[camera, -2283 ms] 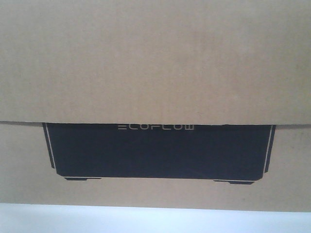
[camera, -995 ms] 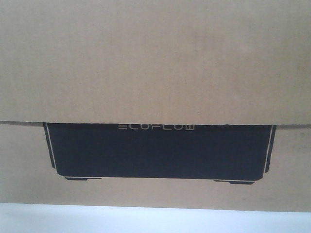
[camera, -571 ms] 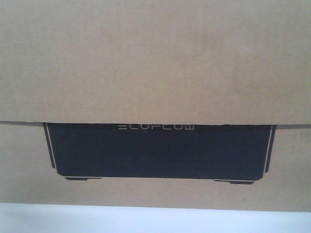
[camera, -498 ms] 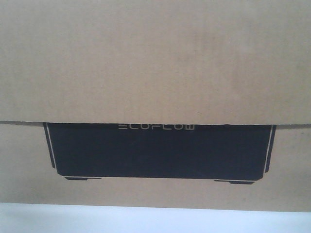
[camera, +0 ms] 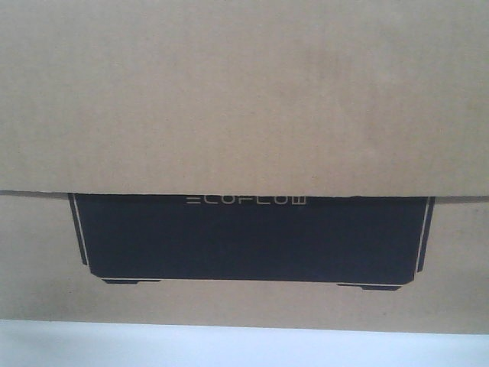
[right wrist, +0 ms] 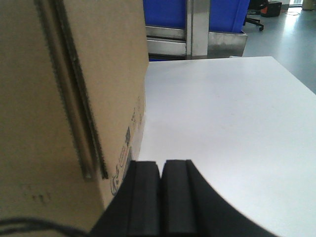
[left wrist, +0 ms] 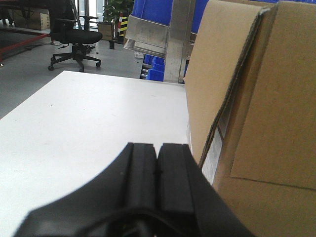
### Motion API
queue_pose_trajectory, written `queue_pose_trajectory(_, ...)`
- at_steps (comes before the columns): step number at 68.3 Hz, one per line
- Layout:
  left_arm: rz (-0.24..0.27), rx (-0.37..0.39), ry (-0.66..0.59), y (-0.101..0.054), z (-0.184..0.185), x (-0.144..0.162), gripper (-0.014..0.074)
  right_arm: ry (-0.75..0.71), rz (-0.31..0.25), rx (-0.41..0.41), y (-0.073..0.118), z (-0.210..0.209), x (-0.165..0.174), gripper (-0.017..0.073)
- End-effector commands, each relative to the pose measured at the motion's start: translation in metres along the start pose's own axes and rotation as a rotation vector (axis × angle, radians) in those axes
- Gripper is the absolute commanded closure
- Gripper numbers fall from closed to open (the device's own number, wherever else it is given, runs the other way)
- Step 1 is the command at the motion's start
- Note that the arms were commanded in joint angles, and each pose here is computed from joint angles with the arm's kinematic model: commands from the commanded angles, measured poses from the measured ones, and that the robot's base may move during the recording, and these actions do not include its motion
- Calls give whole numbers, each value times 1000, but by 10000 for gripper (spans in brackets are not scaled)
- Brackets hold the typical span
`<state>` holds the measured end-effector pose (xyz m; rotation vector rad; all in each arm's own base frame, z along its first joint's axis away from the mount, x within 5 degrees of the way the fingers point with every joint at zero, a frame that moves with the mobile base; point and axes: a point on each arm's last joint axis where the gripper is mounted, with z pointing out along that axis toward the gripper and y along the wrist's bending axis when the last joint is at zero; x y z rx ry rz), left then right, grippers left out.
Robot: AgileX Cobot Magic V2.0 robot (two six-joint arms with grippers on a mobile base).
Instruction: Grab box from left shelf to table start
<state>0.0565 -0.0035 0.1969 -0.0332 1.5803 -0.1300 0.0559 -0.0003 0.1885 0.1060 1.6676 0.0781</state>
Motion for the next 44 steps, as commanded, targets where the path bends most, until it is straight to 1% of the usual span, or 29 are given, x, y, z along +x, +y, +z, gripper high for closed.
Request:
queue_pose_trajectory(1, 3, 20, -89, -2, -1, -8, 689, -119, -1, -1, 1, -2, -14, 501)
queue_pose_trajectory(44, 3, 20, -89, -2, -1, -8, 688, -119, -1, -1, 1, -2, -14, 501)
